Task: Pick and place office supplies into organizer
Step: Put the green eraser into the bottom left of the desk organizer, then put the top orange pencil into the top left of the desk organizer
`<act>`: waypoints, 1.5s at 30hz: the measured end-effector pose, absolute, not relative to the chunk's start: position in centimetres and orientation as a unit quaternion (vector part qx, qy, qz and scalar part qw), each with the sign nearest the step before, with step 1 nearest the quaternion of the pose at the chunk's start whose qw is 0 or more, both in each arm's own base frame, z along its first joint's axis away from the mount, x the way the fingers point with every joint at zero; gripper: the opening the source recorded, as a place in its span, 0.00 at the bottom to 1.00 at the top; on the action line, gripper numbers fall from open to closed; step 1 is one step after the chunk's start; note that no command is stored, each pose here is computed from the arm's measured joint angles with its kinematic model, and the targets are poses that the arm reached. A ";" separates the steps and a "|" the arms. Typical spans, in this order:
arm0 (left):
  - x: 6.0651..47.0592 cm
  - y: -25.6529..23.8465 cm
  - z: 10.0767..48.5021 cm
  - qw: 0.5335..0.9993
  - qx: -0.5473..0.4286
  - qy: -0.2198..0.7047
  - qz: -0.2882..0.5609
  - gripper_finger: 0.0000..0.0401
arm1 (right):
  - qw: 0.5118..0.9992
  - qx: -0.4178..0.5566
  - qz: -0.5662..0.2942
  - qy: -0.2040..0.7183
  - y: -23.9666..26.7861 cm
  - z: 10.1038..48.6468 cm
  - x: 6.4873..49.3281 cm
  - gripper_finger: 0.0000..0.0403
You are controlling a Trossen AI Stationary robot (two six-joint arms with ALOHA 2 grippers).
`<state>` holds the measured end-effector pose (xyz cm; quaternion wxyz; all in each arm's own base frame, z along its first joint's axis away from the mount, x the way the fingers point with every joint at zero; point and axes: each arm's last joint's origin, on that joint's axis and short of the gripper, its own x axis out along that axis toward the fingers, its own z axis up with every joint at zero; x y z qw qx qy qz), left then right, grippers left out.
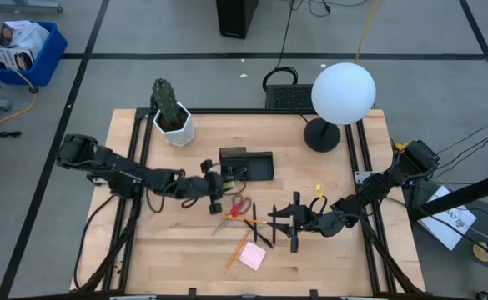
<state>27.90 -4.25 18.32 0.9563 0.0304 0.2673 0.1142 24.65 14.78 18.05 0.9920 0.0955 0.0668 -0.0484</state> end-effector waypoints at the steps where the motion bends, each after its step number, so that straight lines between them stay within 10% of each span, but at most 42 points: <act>1: 28.0 -3.7 18.3 0.956 0.027 0.266 0.123 0.27 | 0.992 0.095 -0.048 0.067 14.8 18.0 24.6 0.29; 37: 28.4 2.4 17.7 0.947 -0.027 0.284 0.151 0.28 | 0.992 0.095 -0.048 0.067 14.8 18.0 24.6 0.29; 45: 28.4 2.5 17.7 0.946 -0.054 0.281 0.154 0.47 | 0.992 0.095 -0.048 0.067 14.8 18.0 24.6 0.29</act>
